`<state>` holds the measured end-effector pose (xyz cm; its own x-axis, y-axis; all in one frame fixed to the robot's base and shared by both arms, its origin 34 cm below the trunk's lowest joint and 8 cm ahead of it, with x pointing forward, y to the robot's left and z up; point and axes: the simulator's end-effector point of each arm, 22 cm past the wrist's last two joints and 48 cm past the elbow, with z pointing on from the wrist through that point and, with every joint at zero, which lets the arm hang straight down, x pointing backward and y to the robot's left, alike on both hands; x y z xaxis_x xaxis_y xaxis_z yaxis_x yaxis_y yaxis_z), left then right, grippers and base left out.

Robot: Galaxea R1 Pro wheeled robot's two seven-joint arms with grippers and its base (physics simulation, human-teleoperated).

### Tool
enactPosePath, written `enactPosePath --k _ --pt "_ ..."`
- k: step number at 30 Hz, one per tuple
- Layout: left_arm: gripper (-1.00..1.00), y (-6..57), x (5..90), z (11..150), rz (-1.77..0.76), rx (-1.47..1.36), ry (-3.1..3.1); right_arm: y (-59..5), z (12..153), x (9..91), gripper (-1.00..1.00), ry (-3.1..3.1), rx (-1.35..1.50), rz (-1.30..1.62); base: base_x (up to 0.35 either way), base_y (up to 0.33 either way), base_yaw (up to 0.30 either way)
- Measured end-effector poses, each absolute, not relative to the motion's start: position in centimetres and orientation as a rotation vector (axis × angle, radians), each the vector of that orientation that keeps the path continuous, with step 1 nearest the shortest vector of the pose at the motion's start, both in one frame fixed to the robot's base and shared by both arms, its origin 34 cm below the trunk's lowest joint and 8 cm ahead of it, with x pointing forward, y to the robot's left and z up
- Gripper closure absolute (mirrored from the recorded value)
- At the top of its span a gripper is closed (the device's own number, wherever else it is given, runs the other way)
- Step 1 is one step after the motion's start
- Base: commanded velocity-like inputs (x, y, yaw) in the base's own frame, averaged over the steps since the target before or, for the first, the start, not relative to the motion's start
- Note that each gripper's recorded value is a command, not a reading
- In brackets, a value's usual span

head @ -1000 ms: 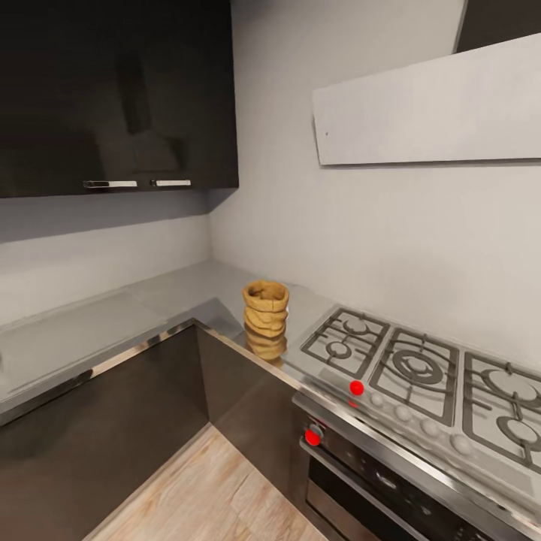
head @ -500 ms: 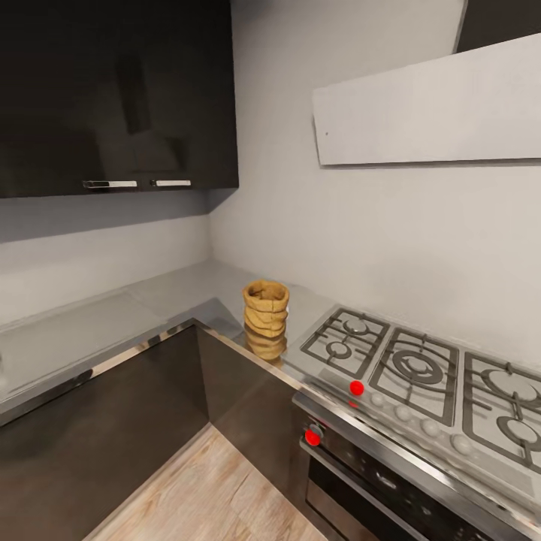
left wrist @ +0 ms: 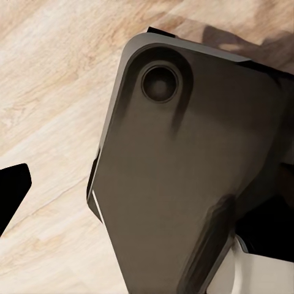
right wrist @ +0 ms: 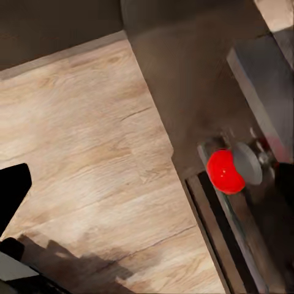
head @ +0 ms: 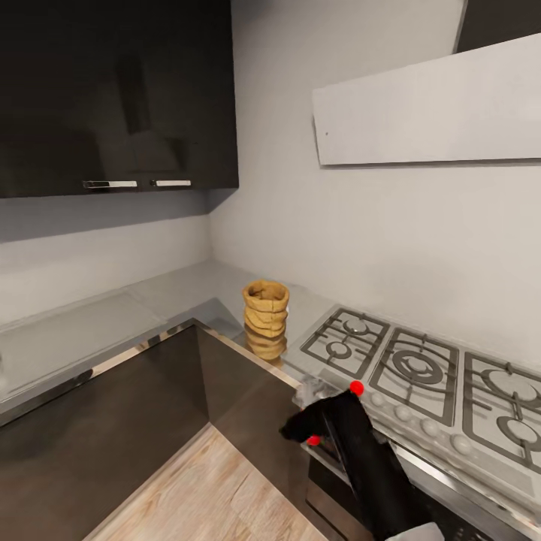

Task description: In the kitchen, take the popcorn bag from the countertop, put it into the microwave, and heat it until the popcorn is cooked so the cooked popcorn ends up inside the bag.

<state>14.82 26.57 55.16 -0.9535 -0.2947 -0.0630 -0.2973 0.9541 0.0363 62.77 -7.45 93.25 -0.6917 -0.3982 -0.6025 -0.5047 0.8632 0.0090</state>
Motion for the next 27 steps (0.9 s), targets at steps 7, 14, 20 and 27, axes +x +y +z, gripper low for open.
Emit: enactPosePath --k 7,14,20,27 --pt "-1.0 26.6 14.8 55.2 0.07 -0.465 3.049 -3.0 120.6 74.4 -1.0 1.929 -0.684 0.272 0.0 0.0 0.0" --pt "-1.0 26.5 14.8 55.2 0.07 -0.464 3.049 -11.1 129.9 83.2 -1.0 1.971 -0.409 0.056 0.0 0.0 0.0" --pt "-1.0 26.5 14.8 55.2 0.068 -0.462 3.049 -20.7 132.5 85.5 -1.0 1.992 -0.082 -0.174 0.0 0.0 0.0" --pt "-1.0 26.5 14.9 55.2 0.068 -0.465 3.047 -25.9 130.9 85.3 -1.0 2.031 0.151 -0.104 0.03 0.0 0.0"
